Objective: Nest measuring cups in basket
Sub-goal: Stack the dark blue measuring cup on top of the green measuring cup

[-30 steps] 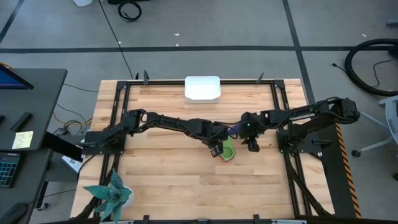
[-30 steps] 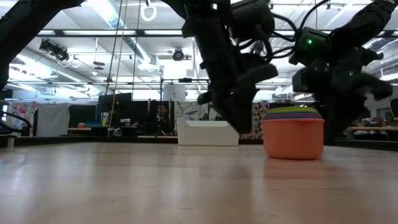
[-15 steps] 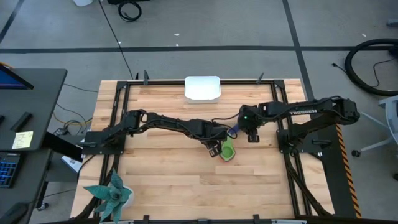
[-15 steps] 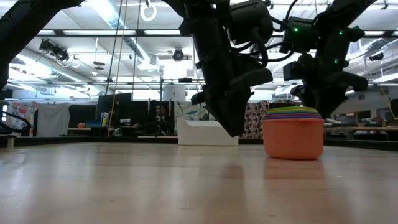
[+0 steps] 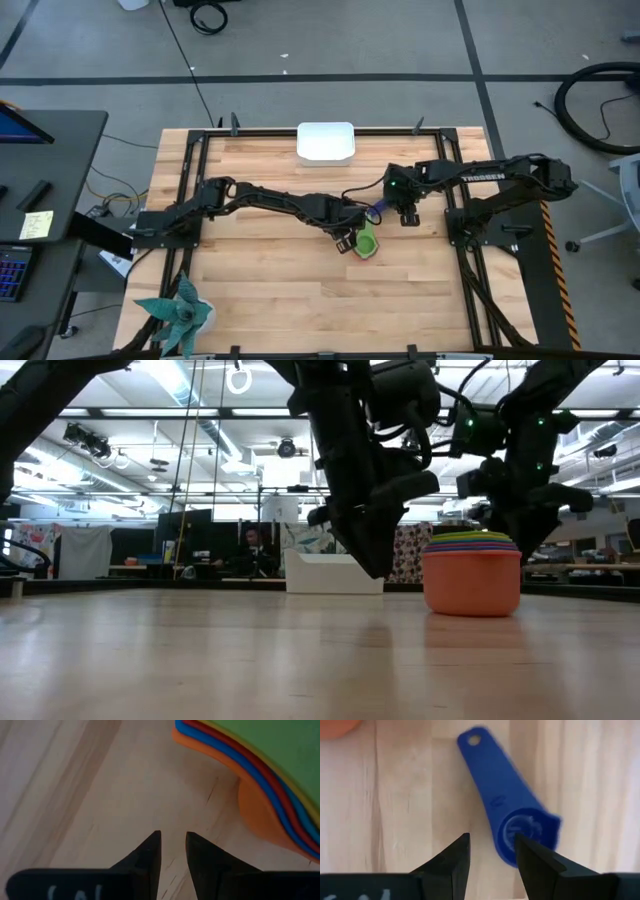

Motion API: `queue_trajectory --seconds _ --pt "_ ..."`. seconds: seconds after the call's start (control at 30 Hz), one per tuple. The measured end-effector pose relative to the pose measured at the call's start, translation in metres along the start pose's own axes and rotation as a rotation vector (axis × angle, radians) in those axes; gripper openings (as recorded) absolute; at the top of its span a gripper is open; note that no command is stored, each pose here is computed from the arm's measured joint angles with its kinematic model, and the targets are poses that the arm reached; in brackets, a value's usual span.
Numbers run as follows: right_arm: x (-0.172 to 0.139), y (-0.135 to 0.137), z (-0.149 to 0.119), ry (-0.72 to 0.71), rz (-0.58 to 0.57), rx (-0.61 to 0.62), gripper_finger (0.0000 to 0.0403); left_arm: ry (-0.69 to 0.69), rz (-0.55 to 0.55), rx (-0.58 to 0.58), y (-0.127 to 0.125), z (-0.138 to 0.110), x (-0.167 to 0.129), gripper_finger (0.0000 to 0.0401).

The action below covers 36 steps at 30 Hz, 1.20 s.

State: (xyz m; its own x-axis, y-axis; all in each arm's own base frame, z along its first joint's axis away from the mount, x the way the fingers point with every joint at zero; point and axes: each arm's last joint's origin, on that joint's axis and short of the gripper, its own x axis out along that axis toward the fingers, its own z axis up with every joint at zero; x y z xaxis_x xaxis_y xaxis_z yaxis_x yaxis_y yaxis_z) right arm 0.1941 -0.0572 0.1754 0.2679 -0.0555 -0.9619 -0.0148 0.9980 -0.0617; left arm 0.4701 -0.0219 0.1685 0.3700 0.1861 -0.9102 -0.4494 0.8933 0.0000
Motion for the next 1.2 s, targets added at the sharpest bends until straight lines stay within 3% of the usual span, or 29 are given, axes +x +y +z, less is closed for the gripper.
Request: queue_trajectory --seconds 0.53,0.63,0.77,1.0,1.2 --pt "0.049 -0.007 0.006 0.205 -0.054 -0.064 0.0153 -0.007 0.014 0.012 -0.004 -0.002 -0.001 0.0094" --pt "0.051 -0.008 0.005 0.210 -0.044 -0.055 0.0122 -0.004 0.015 0.013 -0.004 -0.003 -0.001 0.0094" --pt "0.047 -0.011 0.004 0.174 -0.048 -0.025 0.0032 0.006 0.032 0.015 -0.003 -0.004 -0.001 0.0094" --pt "0.040 -0.019 0.001 0.148 -0.090 0.234 0.0015 0.027 0.114 -0.086 0.005 -0.007 -0.004 0.0094" --pt "0.028 -0.016 -0.003 0.172 -0.046 0.480 0.0015 0.118 0.363 -0.075 0.022 -0.019 -0.018 0.0094"
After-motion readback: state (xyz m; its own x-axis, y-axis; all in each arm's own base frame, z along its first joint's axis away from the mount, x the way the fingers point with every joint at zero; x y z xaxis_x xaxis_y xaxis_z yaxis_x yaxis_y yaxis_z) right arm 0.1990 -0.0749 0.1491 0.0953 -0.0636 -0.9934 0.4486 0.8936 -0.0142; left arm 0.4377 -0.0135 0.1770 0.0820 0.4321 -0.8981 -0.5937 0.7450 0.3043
